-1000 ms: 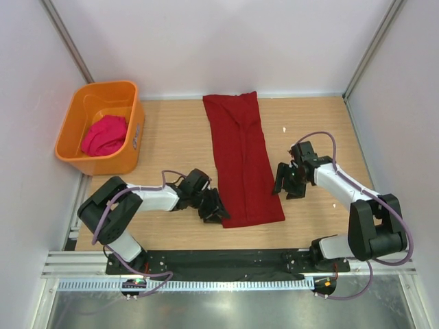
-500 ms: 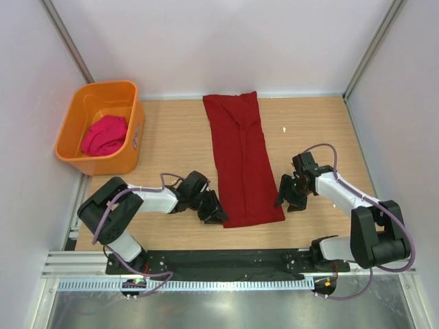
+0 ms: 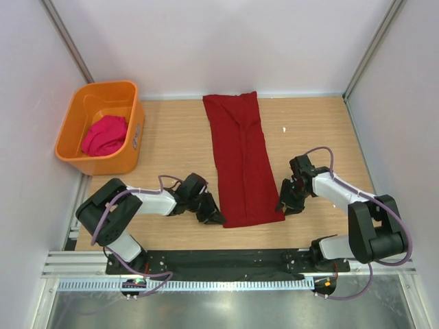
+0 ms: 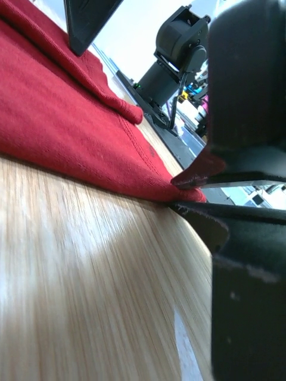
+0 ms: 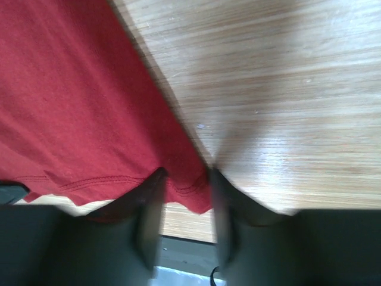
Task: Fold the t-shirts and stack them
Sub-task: Fold the tshirt
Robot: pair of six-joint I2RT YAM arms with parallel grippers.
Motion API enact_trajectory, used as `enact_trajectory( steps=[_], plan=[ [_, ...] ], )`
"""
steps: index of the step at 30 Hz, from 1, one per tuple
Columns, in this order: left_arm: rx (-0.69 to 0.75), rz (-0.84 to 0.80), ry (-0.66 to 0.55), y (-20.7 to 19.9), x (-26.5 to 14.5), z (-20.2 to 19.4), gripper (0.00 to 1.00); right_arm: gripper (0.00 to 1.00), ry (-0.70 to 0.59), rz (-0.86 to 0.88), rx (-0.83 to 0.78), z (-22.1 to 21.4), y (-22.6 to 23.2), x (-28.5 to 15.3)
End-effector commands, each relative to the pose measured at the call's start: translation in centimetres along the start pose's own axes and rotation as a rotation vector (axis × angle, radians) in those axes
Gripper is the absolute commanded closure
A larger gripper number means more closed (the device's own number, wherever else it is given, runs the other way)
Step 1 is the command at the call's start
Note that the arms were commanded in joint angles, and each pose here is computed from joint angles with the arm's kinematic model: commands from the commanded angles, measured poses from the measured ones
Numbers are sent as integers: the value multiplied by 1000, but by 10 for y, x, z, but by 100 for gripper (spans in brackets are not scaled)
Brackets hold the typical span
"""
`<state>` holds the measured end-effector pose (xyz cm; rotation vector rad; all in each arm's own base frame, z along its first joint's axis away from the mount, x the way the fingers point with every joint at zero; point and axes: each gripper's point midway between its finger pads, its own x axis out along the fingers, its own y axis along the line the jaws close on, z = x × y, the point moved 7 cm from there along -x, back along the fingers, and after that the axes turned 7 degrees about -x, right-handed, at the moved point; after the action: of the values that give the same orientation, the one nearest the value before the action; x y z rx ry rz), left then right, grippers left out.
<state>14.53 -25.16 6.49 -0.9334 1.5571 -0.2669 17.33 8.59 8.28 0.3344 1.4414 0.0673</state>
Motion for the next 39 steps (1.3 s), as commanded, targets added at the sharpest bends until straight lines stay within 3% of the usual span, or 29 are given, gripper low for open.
enact_trajectory(
  steps=[1,3,4,9,18,22,27,28,32,36,39],
  plan=[
    [-33,158,-77,38,1,2,86,63,6,9,13,-3,3,3],
    [-32,152,-76,38,-1,1,97,72,19,17,13,-8,5,4],
    [-32,155,-74,40,-2,0,100,82,13,22,11,-9,7,2],
    [-33,147,-56,47,-14,-10,100,99,-7,48,35,-25,10,-6],
    [-61,122,-37,52,-42,-36,100,99,-28,189,83,-61,20,-28],
    [-15,102,-86,26,-60,-34,100,99,-82,199,59,-52,28,-42],
    [-17,-29,-133,-38,-80,-1,100,99,-209,232,-4,3,58,-65],
    [-20,-50,-166,-45,-86,16,100,99,-174,203,-2,15,61,-56],
    [-24,-119,-208,-87,-95,73,100,99,-246,224,-20,92,88,-75],
    [-40,-143,-170,-120,-81,132,100,99,-224,221,-16,153,98,-66],
    [-31,-195,-209,-145,-91,163,100,99,-207,234,-20,190,104,-55]
  ],
)
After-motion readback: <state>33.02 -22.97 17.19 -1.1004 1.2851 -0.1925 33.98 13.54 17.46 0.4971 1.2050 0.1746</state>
